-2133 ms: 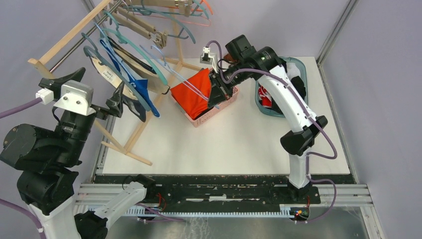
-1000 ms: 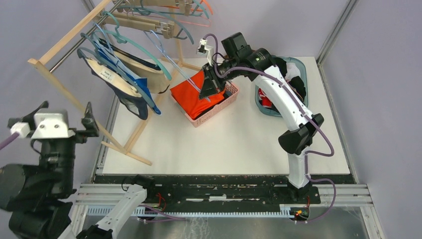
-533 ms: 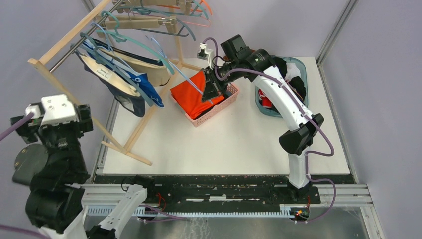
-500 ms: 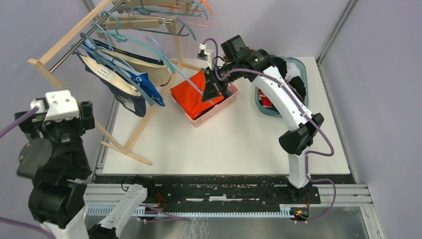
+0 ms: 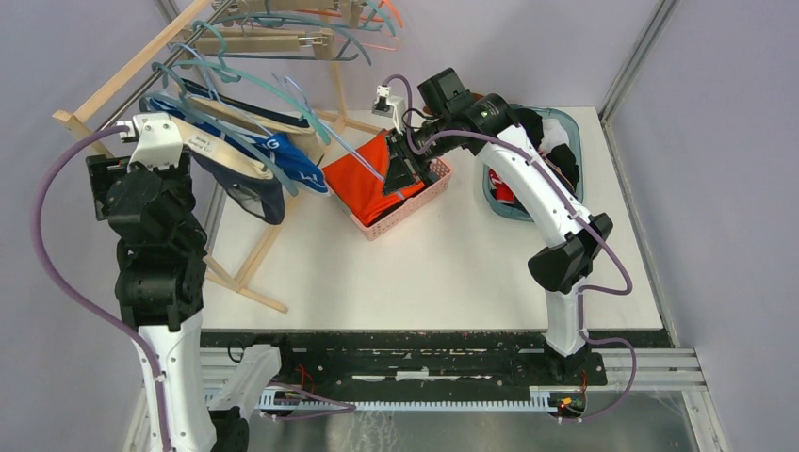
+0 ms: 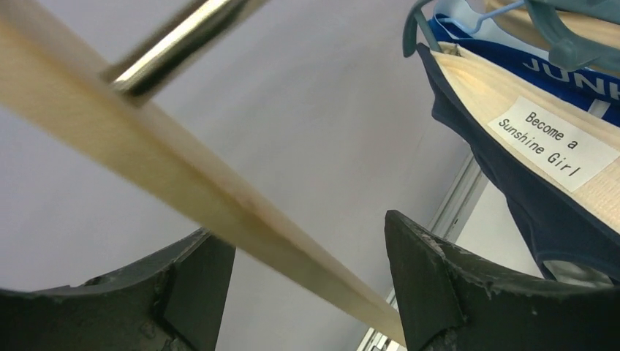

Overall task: Remove the underwear clipped to the hanger
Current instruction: Adjust the clothesline at the center of the board.

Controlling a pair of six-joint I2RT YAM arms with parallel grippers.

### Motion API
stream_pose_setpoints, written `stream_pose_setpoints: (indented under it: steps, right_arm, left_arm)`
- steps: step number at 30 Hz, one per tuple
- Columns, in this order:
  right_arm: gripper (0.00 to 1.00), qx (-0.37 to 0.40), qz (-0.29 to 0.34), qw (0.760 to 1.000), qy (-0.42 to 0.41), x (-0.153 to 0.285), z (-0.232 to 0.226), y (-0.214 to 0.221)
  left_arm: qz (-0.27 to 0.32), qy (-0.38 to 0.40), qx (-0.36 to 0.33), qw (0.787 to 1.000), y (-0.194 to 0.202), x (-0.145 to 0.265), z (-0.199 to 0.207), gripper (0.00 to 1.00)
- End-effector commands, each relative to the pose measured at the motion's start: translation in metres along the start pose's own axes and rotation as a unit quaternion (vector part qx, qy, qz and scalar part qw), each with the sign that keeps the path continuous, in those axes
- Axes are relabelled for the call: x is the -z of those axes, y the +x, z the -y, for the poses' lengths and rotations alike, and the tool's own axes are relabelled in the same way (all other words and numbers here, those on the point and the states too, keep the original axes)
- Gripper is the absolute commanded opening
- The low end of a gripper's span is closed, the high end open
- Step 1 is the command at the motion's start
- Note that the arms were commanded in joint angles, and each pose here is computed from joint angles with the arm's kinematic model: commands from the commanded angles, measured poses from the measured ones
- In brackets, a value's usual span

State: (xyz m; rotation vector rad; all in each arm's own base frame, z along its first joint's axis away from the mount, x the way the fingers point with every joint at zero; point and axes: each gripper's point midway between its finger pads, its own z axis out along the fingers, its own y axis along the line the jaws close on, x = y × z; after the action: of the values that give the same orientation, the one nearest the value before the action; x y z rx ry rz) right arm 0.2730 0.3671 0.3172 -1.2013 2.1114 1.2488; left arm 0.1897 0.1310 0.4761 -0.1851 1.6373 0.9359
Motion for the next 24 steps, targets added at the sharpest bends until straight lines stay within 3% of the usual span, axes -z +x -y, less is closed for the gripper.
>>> stream_pose_setpoints:
  steps: [1,12,24]
  right_arm:
    - [0.01,0.047,0.024,0.998,-0.019,0.018,-0.023,-0.009]
    - [0.01,0.050,0.018,0.998,-0.020,0.023,-0.028,-0.002]
    - [0.01,0.051,0.011,0.999,-0.012,0.024,-0.026,0.004]
  left_arm:
    - [0.032,-0.006,0.033,0.999,-0.013,-0.013,0.005,0.78]
    - [0.047,-0.014,-0.016,0.999,-0.023,-0.050,0.025,0.54]
    - [0.054,0.040,-0.012,0.998,-0.023,-0.052,0.035,0.18]
